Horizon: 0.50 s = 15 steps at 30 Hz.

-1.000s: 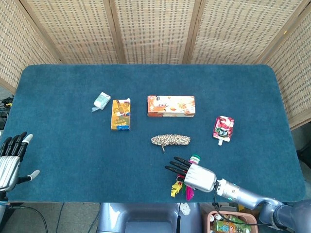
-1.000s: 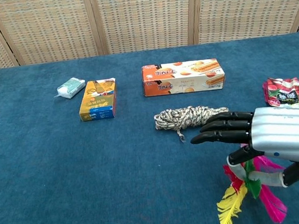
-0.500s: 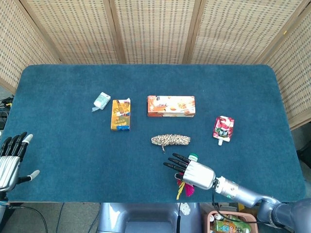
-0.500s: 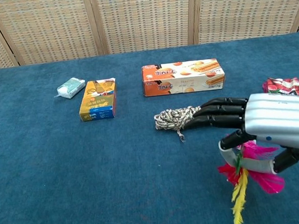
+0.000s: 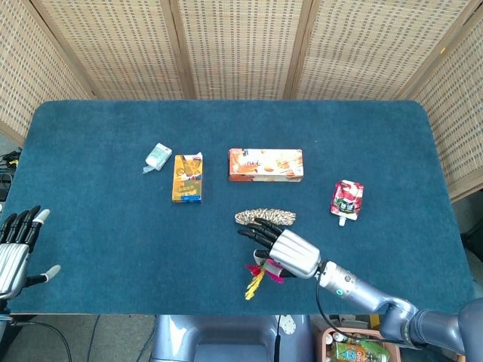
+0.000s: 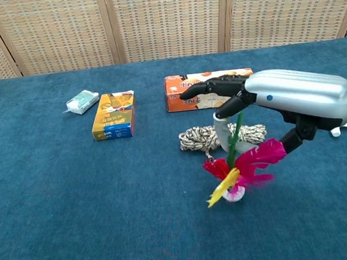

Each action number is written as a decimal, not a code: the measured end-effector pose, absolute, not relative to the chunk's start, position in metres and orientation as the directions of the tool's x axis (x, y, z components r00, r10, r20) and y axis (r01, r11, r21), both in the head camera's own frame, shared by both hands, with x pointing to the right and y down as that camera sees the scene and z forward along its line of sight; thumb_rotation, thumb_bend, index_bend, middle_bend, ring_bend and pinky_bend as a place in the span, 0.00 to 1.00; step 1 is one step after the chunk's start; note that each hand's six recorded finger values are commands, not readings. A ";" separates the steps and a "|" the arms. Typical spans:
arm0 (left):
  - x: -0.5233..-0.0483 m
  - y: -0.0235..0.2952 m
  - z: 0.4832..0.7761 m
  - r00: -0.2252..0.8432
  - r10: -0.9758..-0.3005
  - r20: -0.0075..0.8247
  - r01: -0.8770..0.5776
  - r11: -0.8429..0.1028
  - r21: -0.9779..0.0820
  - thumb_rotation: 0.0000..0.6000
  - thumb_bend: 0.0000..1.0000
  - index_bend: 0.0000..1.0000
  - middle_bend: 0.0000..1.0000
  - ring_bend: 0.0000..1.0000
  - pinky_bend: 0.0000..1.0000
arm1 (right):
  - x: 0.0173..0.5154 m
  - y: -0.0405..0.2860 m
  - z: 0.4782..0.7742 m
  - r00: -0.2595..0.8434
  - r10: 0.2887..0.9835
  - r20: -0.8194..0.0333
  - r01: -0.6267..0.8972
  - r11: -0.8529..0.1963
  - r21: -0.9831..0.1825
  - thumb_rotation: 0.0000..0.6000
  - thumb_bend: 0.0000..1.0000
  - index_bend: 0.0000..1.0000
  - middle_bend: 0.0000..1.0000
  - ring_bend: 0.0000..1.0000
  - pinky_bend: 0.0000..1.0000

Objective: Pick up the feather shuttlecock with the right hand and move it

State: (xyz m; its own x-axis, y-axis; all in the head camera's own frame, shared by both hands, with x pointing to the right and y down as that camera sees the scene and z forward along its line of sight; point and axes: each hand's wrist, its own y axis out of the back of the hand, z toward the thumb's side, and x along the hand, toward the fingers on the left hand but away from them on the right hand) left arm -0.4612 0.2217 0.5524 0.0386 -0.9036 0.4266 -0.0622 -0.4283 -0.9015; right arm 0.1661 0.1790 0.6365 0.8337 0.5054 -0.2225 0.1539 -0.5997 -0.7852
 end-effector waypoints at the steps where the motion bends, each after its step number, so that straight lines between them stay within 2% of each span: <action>1: -0.461 0.222 0.552 0.038 -0.903 0.427 -0.062 -0.429 -0.901 1.00 0.00 0.00 0.00 0.00 0.00 | 0.166 0.177 0.638 0.826 0.514 -0.233 0.166 -0.616 -0.770 1.00 0.56 0.72 0.05 0.00 0.04; 10: -0.461 0.222 0.552 0.040 -0.904 0.426 -0.062 -0.428 -0.902 1.00 0.00 0.00 0.00 0.00 0.00 | 0.181 0.159 0.662 0.731 0.570 -0.376 0.207 -0.710 -0.673 1.00 0.56 0.71 0.05 0.00 0.04; 11: -0.461 0.222 0.552 0.040 -0.903 0.427 -0.062 -0.429 -0.901 1.00 0.00 0.00 0.00 0.00 0.00 | 0.182 0.157 0.664 0.724 0.571 -0.387 0.205 -0.714 -0.670 1.00 0.53 0.65 0.05 0.00 0.04; 13: -0.461 0.222 0.553 0.038 -0.903 0.428 -0.062 -0.430 -0.901 1.00 0.00 0.00 0.00 0.00 0.00 | 0.184 0.155 0.665 0.715 0.573 -0.401 0.200 -0.717 -0.667 1.00 0.37 0.46 0.05 0.00 0.04; 15: -0.462 0.222 0.553 0.035 -0.903 0.428 -0.060 -0.429 -0.901 1.00 0.00 0.00 0.00 0.00 0.00 | 0.185 0.154 0.666 0.710 0.574 -0.408 0.192 -0.715 -0.672 1.00 0.16 0.23 0.05 0.00 0.04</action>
